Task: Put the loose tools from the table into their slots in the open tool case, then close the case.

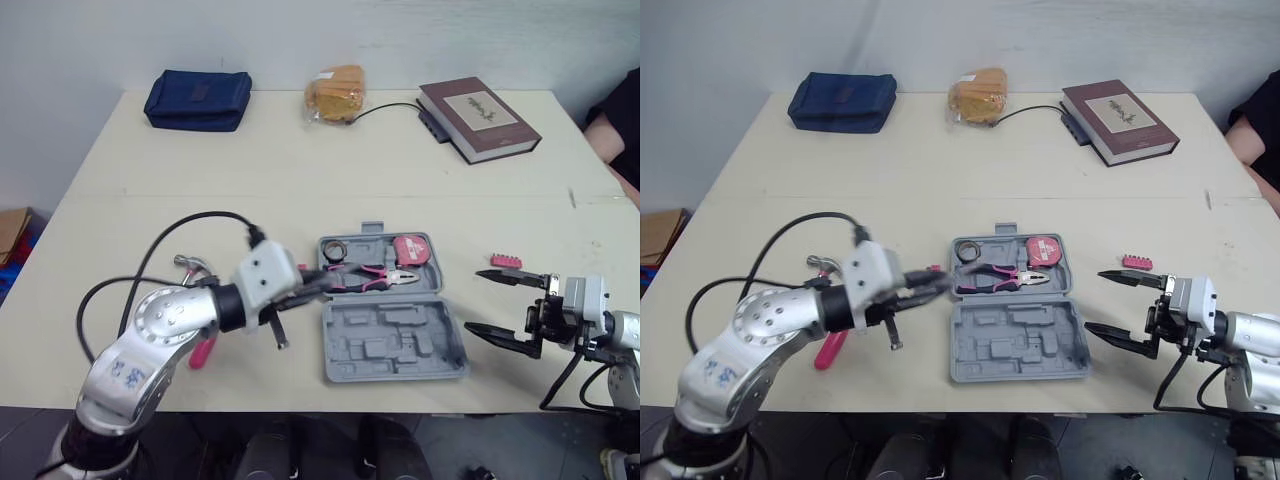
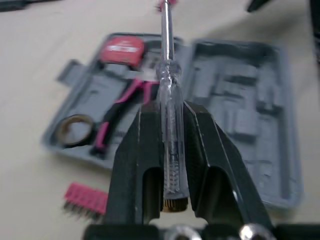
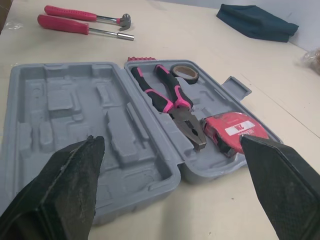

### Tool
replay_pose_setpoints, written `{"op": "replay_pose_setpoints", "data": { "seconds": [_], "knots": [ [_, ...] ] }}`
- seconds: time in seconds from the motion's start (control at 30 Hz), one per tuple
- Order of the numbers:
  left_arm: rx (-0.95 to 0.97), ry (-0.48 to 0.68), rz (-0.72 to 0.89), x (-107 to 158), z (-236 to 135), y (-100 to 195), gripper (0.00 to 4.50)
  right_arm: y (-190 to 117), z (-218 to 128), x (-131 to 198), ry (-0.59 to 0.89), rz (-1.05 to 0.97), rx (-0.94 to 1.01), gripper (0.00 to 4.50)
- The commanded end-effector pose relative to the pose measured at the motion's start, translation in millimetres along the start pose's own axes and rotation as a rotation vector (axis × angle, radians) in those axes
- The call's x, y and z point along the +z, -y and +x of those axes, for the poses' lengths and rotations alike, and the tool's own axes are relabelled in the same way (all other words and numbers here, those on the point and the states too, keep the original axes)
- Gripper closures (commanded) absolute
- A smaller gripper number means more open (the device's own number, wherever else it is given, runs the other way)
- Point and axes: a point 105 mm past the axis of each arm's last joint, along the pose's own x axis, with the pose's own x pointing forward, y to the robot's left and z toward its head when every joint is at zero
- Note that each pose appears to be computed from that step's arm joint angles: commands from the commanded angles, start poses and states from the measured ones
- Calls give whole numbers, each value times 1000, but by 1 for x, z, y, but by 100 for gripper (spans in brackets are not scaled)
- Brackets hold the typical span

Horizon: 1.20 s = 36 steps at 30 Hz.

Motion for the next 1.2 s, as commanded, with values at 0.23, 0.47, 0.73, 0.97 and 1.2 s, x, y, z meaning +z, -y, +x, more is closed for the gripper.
{"op": "replay_pose_setpoints", "data": {
  "seconds": [0.23, 0.47, 0.73, 0.97, 1.2],
  "knots": [
    [-105, -165, -71, -10, 34, -7, 450, 3, -14, 10, -16, -44, -43, 0],
    [-154, -302, 29, -13, 70, -6, 450, -7, -19, 4, -23, -24, -54, 0],
    [-129, -345, 64, -12, 79, -14, 450, -13, -16, 2, -15, -21, -58, 0],
    [-141, -364, 36, -15, 79, -10, 450, -15, -11, 4, -13, -21, -66, 0],
    [-156, -375, 13, -20, 81, -4, 450, -15, -4, 10, -6, -26, -71, 0]
  ]
}}
